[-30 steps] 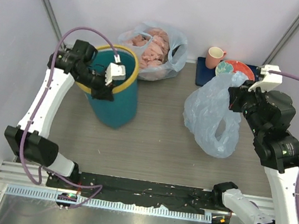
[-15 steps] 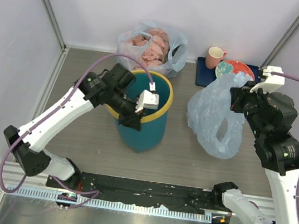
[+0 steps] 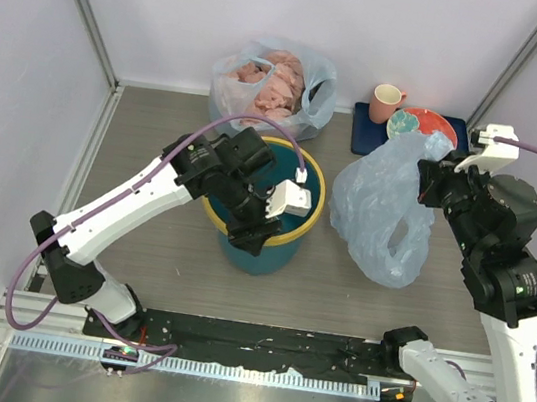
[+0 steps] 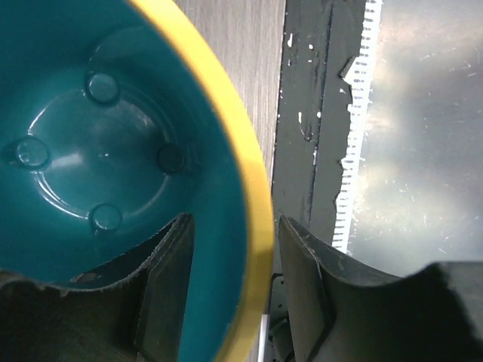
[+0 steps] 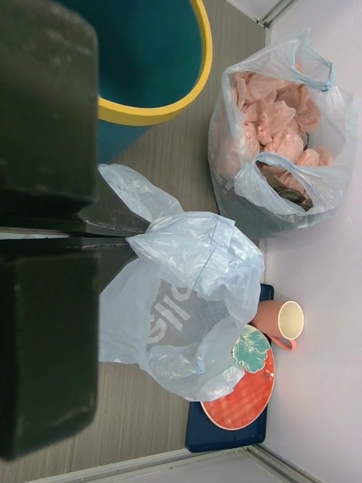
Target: Put the trash bags into the trash bin
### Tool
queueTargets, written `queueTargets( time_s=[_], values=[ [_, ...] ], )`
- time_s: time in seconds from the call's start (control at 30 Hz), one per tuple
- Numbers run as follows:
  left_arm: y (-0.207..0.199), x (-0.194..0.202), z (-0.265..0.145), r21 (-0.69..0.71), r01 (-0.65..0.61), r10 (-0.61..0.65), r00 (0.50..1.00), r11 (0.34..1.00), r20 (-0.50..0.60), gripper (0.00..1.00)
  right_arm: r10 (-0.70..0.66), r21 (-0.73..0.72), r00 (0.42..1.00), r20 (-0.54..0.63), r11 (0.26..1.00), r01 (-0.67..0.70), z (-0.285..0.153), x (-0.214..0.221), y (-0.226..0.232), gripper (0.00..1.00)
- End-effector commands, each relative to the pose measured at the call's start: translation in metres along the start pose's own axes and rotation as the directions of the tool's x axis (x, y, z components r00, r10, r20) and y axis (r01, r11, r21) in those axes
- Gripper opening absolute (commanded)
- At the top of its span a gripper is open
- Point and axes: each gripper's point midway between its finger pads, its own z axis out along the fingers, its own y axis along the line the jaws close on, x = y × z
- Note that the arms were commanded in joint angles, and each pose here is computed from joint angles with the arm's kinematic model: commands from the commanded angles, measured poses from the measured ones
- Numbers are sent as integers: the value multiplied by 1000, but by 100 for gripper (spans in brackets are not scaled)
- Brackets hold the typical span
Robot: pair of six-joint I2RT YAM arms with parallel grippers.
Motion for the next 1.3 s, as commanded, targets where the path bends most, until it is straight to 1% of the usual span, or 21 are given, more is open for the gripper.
queueTargets(
  time_s=[0.0, 0.03, 0.07, 0.1, 0.13, 0.3, 0.33, 0.43, 0.5, 0.67, 0.77, 1.0, 1.07, 1.27],
  values=[
    [-11, -3, -16, -35, -20, 19, 1000, 999, -12, 55, -5, -4, 998, 60, 1000, 5, -9, -17, -1, 1],
    [-11, -6, -20, -46, -29, 29, 1000, 999, -8, 59, -5, -5, 998, 58, 1000, 6, -9, -16, 0, 1],
    [-12, -5, -20, -47, -28, 27, 1000, 998, -14, 59, -7, -3, 998, 59, 1000, 7, -9, -16, -1, 1],
    [-12, -5, -22, -50, -27, 26, 1000, 998, -14, 58, -7, -5, 998, 58, 1000, 7, -9, -16, -1, 1],
    [-13, -5, -23, -55, -27, 27, 1000, 998, -12, 52, -5, -4, 998, 59, 1000, 6, -10, -16, -1, 1],
    [-10, -6, -29, -109, -70, 68, 997, 992, -27, 39, -3, -9, 998, 64, 1000, 4, -12, -17, 0, 1],
    [-11, -7, -31, -111, -75, 73, 997, 991, -24, 33, -5, -9, 998, 63, 1000, 5, -11, -17, 0, 1],
    [-14, -9, -35, -127, -103, 101, 995, 987, -26, 24, -5, -10, 998, 62, 1000, 5, -11, -17, 0, 1],
    [-14, -9, -37, -148, -126, 121, 992, 981, -37, 20, -3, -10, 998, 62, 1000, 4, -12, -17, 0, 1],
    [-19, -5, -39, -166, -181, 171, 983, 969, -71, 18, 1, -18, 998, 57, 1000, 0, -12, -16, 2, 1],
    [-20, -6, -44, -179, -195, 184, 980, 964, -76, 13, 2, -17, 998, 55, 1000, -1, -12, -15, 1, 1],
    [-15, -7, -49, -225, -249, 229, 967, 942, -112, 13, 5, -25, 999, 53, 1000, -3, -12, -15, 3, 1],
    [-13, -8, -51, -242, -266, 245, 963, 933, -114, 12, 3, -25, 999, 54, 1000, -2, -13, -15, 3, 1],
    [-7, -22, -71, -323, -308, 291, 952, 895, -99, 6, 0, -23, 999, 55, 1000, 1, -14, -15, 2, 1]
  ],
)
